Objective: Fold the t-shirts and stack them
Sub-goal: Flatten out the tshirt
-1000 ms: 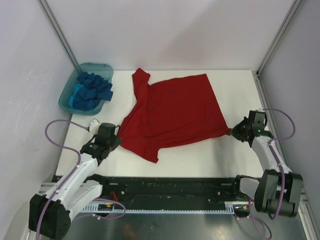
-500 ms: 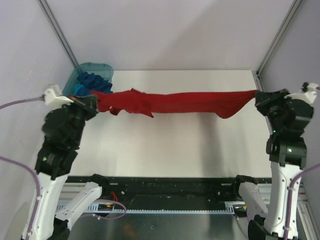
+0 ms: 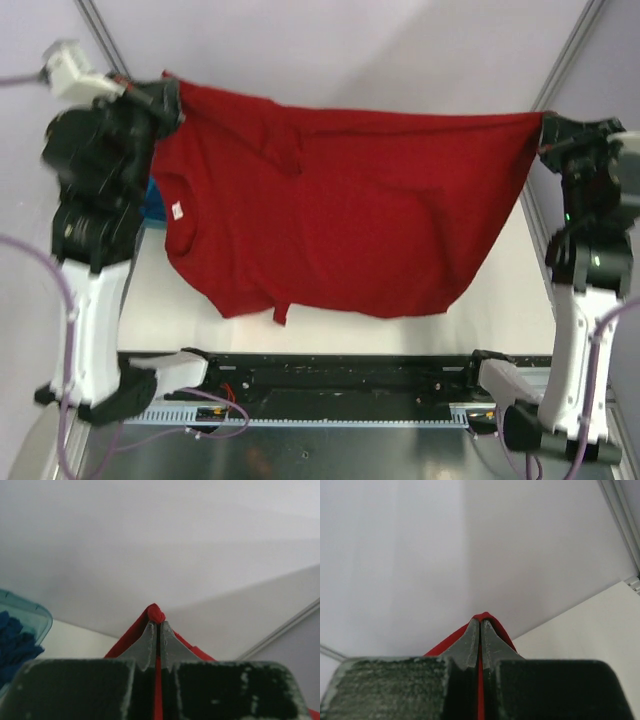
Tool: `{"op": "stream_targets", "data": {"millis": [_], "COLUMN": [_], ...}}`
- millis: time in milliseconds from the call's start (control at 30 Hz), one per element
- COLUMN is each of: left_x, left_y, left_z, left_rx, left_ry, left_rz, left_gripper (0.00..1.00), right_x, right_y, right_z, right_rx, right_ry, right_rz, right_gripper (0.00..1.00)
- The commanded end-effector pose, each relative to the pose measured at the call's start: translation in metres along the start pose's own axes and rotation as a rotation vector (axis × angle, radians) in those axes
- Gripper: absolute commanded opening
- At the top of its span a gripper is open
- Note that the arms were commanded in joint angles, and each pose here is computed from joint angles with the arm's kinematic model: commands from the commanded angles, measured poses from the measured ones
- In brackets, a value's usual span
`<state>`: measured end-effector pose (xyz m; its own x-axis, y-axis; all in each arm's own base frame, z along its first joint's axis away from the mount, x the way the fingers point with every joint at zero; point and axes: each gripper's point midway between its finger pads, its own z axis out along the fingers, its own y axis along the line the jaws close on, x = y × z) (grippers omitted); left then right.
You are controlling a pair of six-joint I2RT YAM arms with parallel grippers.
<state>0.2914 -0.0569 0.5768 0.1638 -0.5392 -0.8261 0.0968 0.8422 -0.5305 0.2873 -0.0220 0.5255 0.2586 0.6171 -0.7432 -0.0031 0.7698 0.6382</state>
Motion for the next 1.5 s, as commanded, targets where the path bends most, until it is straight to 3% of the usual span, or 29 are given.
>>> {"op": "stream_targets", "data": {"millis": [0, 133, 267, 433, 600, 633, 767, 1033, 1133, 1233, 1300, 1367, 1467], "left_x": [0.01, 0.006, -0.011, -0.045, -0.033, -0.021, 0.086, 0.301, 0.35, 0.377, 0.387, 0.39, 0.387], "left_y": [-0.013, -0.03, -0.032, -0.032, 0.002, 0.013, 0.082, 0.215, 0.246, 0.259, 0.257, 0.248, 0.231], "left_z": [0.084, 0.153, 0.187, 0.178, 0.141, 0.13, 0.093, -0.04, -0.074, -0.09, -0.092, -0.091, -0.09], "left_rx": [0.016, 0.098, 0.178, 0.244, 0.134, 0.099, -0.072, -0.431, -0.539, -0.592, -0.583, -0.544, -0.467], "left_ry": [0.009, -0.021, -0.089, -0.158, -0.103, -0.078, 0.144, 0.499, 0.58, 0.65, 0.698, 0.723, 0.735], "left_rz": [0.07, 0.017, -0.109, -0.172, -0.148, -0.149, -0.174, -0.263, -0.28, -0.266, -0.243, -0.205, -0.138], "left_gripper": [0.0, 0.0, 0.0, 0.0, 0.0, 0.0, 0.0, 0.0, 0.0, 0.01, 0.14, 0.35, 0.52], "right_x": [0.009, 0.02, -0.01, -0.041, 0.007, 0.023, 0.105, 0.281, 0.329, 0.356, 0.363, 0.361, 0.35], "right_y": [-0.017, -0.016, 0.009, 0.026, -0.014, -0.026, -0.089, -0.22, -0.253, -0.273, -0.278, -0.28, -0.278], "right_z": [0.077, 0.135, 0.159, 0.146, 0.118, 0.11, 0.071, -0.033, -0.059, -0.075, -0.08, -0.081, -0.081], "right_rx": [0.012, -0.016, -0.075, -0.08, 0.01, 0.036, 0.182, 0.486, 0.57, 0.627, 0.643, 0.652, 0.657], "right_ry": [-0.035, 0.004, -0.056, -0.105, 0.014, 0.053, 0.272, 0.755, 0.909, 1.008, 1.032, 1.024, 0.992], "right_rz": [0.028, 0.038, 0.014, -0.03, -0.016, -0.01, 0.0, 0.046, 0.071, 0.077, 0.073, 0.054, 0.013], "right_gripper": [0.0, 0.0, 0.0, 0.0, 0.0, 0.0, 0.0, 0.0, 0.02, 0.15, 0.28, 0.38, 0.46]}}
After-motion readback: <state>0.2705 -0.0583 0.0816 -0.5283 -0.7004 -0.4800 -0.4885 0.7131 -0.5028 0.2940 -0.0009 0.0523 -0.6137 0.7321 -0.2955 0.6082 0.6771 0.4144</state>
